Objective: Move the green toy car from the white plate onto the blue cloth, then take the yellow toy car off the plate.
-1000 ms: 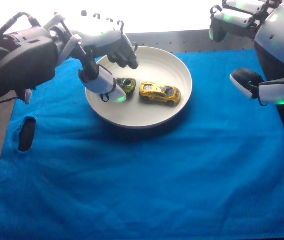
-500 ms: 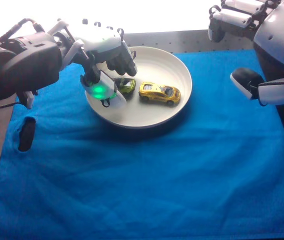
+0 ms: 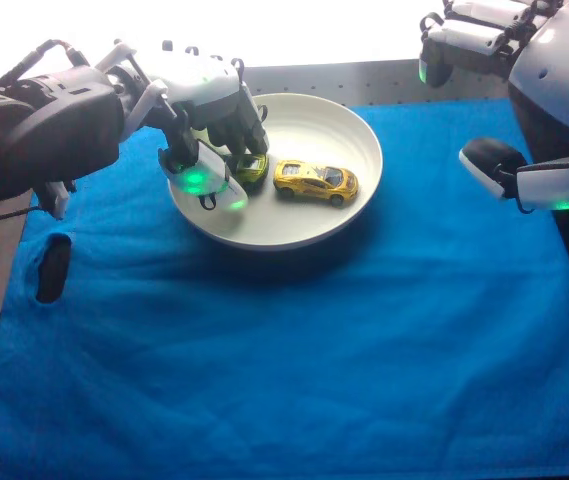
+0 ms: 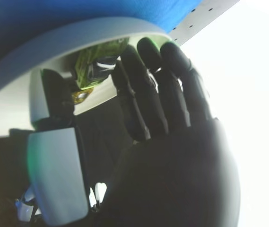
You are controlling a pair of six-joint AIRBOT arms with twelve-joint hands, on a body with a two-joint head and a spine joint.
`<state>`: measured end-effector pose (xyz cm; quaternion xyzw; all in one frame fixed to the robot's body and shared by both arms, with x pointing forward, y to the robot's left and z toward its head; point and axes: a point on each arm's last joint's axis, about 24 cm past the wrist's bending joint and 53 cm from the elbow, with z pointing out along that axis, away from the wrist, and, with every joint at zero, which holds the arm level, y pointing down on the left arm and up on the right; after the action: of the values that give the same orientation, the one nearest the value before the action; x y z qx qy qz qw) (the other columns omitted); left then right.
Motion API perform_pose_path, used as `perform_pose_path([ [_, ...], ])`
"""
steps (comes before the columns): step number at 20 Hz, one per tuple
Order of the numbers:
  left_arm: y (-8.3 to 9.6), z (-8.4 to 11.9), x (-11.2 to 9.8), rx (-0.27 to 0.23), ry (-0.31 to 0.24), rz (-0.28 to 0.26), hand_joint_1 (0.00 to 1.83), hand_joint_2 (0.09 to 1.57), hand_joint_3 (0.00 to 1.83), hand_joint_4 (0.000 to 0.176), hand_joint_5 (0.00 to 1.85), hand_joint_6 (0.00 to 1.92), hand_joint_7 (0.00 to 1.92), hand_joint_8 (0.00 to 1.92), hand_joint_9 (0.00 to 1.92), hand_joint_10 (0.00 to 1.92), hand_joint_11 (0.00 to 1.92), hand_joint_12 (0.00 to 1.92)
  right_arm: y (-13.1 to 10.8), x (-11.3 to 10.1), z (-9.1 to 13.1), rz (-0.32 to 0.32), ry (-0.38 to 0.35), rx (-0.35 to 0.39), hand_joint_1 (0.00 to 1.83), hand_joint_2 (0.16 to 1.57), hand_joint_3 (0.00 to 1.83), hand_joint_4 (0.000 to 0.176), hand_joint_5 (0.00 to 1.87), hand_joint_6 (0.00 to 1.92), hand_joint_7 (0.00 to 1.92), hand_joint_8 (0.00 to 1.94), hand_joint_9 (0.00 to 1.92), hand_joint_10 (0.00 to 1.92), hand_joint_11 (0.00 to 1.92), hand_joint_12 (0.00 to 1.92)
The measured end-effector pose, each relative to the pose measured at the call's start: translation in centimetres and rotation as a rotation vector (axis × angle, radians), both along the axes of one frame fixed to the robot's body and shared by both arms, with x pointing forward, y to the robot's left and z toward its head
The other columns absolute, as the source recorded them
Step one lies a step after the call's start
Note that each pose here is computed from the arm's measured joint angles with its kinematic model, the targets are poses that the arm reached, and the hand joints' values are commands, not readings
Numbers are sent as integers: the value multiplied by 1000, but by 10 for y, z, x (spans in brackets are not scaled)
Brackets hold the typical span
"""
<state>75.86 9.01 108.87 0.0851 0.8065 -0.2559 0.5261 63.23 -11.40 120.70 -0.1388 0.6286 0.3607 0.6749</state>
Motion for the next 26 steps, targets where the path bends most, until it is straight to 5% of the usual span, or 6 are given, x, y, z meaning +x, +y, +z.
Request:
perform_pose_path([
  [1,0,0,0,-1,1,1,1126,1137,0,0,894,890,991,101,661,975,439,1601,0,0,0,1,0,0,1034,788,612,0,403,1188,362,1017,212,1273,63,1851],
  [2,0,0,0,-2,-1,1,1164,1175,7,0,813,1168,891,987,681,1075,475,1671,0,0,0,1,0,0,1027,797,595,0,406,1175,366,1016,219,1268,79,1835],
  [3,0,1,0,-3,-2,1,1185,1198,3,0,747,1226,884,1230,714,1167,508,1729,0,0,0,0,0,0,1047,797,588,0,414,1175,374,1017,235,1272,110,1837],
  [8,0,3,-3,-19,3,2,1336,1215,3,0,711,1290,819,1312,711,1488,454,1707,0,0,0,1,2,1,1024,776,611,0,429,1152,375,973,243,1243,109,1834],
  [19,7,37,-14,-92,-78,6,1336,1232,4,0,656,1344,783,1355,714,1529,567,1653,0,0,0,1,2,2,1065,810,472,0,458,1044,403,886,290,1152,112,1753],
  [26,29,62,-51,-120,-163,-10,1174,1213,0,0,756,1241,857,1321,694,1353,496,1812,-1,1,0,-4,5,4,1082,836,433,0,451,1159,388,935,285,1189,171,1726],
])
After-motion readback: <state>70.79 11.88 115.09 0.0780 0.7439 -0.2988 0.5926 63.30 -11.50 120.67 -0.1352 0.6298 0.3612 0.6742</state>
